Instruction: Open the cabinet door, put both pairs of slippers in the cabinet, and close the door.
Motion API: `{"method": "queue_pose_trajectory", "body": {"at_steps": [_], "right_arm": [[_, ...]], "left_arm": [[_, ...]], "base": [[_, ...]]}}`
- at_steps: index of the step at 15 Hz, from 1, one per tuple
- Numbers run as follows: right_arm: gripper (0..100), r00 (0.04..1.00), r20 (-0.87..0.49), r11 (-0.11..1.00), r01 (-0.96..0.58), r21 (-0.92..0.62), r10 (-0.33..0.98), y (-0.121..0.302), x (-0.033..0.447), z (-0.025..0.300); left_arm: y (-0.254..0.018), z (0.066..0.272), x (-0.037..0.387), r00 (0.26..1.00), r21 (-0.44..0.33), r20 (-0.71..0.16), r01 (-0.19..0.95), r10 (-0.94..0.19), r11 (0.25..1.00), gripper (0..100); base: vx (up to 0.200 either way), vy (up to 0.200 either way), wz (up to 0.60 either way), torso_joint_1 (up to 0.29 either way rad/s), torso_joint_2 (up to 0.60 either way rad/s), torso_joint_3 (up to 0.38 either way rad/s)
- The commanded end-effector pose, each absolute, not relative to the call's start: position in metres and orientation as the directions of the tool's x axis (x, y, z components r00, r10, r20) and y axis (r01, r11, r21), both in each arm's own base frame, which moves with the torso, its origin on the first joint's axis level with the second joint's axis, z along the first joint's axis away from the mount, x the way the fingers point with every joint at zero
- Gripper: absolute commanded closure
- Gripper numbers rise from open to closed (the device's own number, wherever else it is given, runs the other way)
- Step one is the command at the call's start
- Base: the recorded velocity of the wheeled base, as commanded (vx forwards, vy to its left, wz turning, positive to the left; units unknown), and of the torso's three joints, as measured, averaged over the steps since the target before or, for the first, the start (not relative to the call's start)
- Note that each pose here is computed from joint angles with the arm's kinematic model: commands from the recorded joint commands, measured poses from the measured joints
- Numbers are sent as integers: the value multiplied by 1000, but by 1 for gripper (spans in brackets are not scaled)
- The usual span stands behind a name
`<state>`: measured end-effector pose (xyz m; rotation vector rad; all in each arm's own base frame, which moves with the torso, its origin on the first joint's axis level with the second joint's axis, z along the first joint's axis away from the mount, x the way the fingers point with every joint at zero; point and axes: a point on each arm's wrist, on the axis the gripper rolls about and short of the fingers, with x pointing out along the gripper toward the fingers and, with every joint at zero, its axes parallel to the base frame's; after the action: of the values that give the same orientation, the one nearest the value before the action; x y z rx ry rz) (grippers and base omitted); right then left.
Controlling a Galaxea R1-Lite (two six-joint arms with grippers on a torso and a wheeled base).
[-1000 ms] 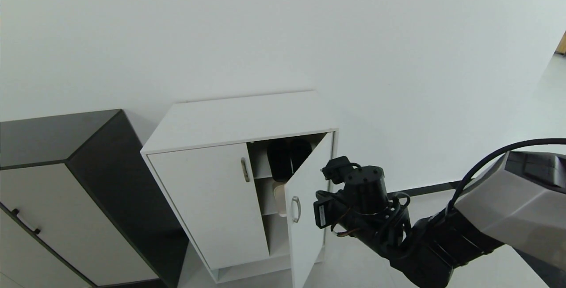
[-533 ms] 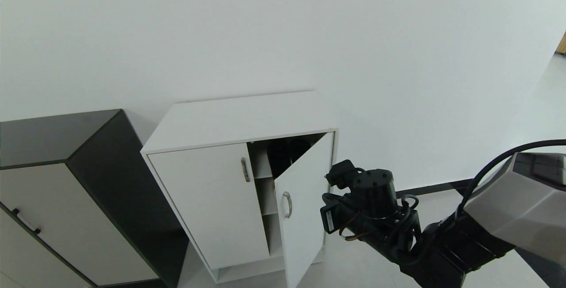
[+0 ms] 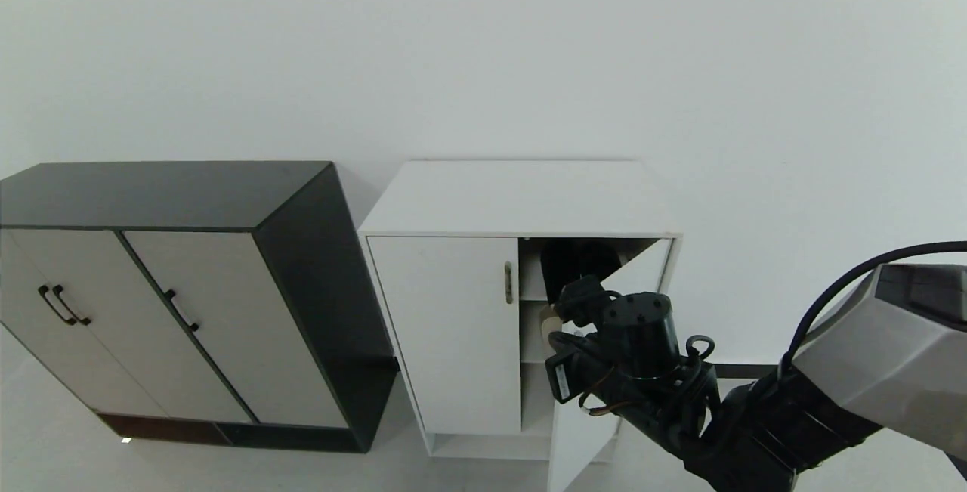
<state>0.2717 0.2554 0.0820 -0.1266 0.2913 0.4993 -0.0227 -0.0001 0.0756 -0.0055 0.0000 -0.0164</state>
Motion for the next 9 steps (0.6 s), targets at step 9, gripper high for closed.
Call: {"method": "queue_pose_trajectory", "body": {"at_steps": [9], "right_arm": [[100,869,-369,893,-414,-176,330,219,279,86]], "left_arm": [[0,76,-23,1000,-5,0,15,-15,1000,100]], "base": [[89,0,0,-1,0,2]]}}
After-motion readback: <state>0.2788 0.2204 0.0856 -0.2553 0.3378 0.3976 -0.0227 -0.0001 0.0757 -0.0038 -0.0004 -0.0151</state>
